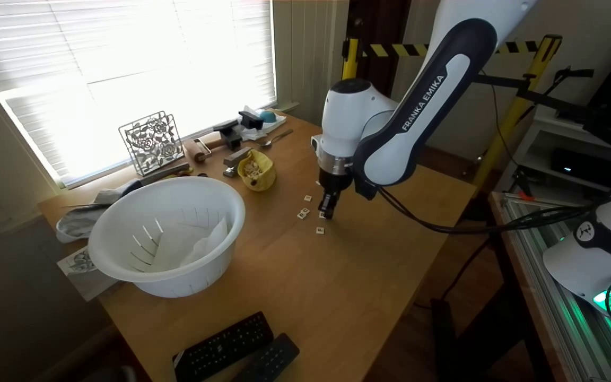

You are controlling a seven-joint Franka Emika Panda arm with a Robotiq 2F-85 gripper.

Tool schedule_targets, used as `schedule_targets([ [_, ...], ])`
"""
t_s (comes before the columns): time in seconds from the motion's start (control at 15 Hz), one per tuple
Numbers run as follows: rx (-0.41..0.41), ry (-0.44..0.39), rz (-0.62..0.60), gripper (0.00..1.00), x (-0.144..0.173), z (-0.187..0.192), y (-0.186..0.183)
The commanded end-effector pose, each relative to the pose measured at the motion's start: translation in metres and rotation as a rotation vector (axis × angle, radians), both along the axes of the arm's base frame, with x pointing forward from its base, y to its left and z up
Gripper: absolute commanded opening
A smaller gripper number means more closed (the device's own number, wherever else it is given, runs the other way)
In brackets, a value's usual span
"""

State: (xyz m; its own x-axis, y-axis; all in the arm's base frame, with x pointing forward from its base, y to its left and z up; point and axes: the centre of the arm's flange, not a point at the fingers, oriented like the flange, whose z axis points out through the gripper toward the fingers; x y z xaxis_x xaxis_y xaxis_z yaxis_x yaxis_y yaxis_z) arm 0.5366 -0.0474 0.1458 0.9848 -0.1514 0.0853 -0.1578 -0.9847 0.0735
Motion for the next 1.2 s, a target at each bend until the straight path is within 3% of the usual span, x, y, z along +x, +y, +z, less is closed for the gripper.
schedule_targets([
  [0.0,-0.018,0.036,-0.028,0.00,0.003,-0.018,0.001],
  [1.13,0.011,-0.016,-0.070,0.00,0.003,0.022,-0.006],
])
